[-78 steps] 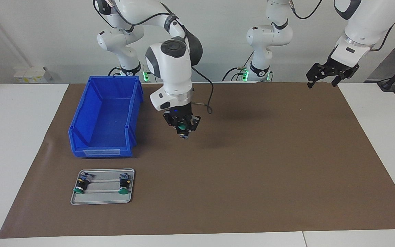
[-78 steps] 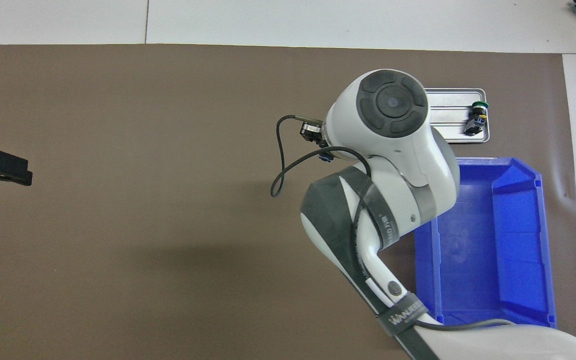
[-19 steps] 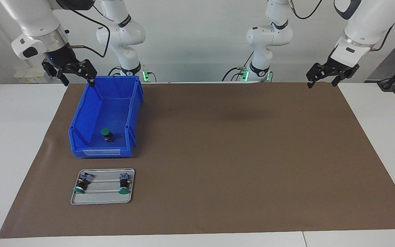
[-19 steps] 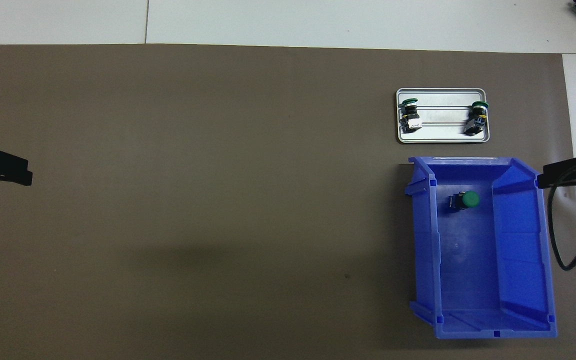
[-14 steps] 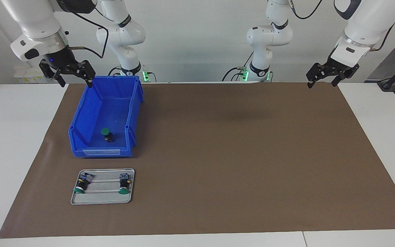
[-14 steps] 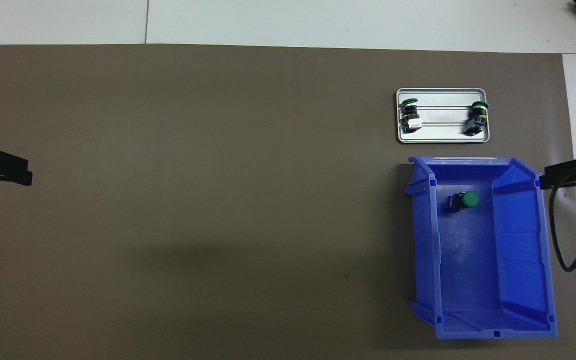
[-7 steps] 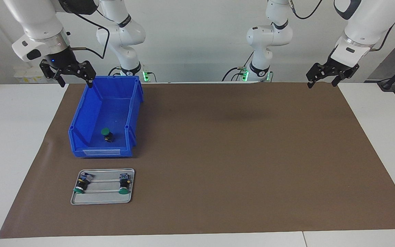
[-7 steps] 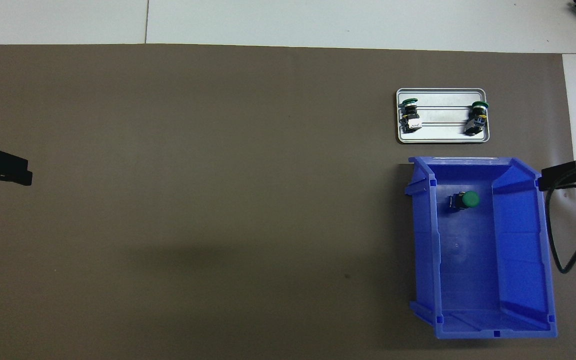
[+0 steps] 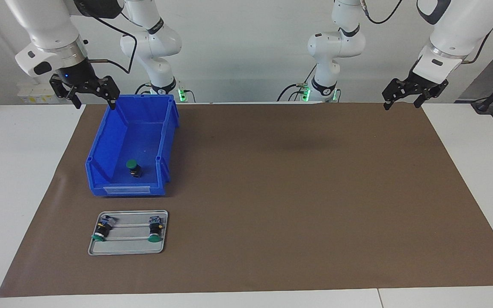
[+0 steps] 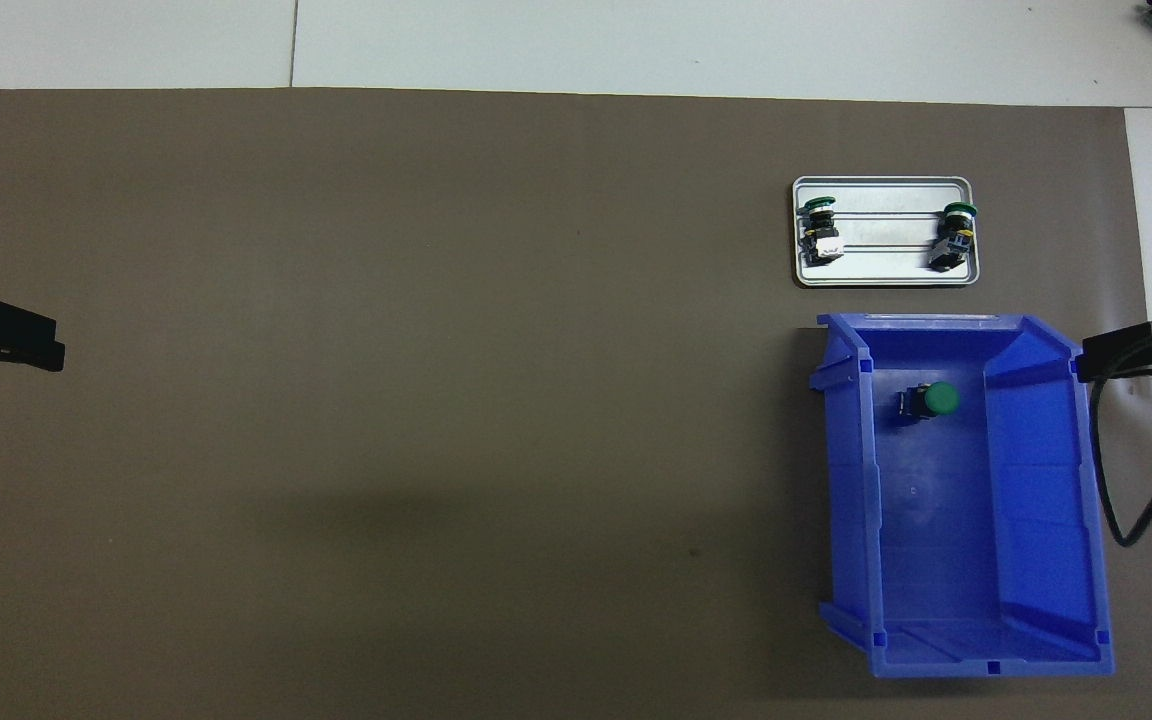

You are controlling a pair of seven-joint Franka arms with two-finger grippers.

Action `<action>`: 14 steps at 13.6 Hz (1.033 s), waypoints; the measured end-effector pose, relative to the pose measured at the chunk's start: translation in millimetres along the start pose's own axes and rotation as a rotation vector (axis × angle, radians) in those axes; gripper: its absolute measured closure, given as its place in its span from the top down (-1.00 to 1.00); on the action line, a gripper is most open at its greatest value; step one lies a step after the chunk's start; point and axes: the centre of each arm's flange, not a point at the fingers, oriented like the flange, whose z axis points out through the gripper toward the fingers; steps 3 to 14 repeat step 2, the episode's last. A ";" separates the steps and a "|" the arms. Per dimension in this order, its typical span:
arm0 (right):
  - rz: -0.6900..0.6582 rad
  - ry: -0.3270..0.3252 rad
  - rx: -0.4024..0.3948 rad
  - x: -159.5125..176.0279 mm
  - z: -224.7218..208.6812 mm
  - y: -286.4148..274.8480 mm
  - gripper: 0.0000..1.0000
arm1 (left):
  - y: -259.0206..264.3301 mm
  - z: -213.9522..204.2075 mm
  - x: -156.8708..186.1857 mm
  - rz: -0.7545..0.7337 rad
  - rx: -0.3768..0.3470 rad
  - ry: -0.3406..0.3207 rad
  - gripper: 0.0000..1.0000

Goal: Place and press button with both arms

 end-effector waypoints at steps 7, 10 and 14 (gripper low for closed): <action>0.000 0.000 0.000 0.0 0.0 -0.1 1.00 | 0.0 0.0 0.0 0.000 0.000 0.000 1.00; 0.000 0.000 0.000 0.0 0.0 -0.1 1.00 | 0.0 0.0 0.0 0.000 0.000 0.000 1.00; 0.000 0.000 0.000 0.0 0.0 -0.1 1.00 | 0.0 0.0 0.0 0.000 0.000 0.000 1.00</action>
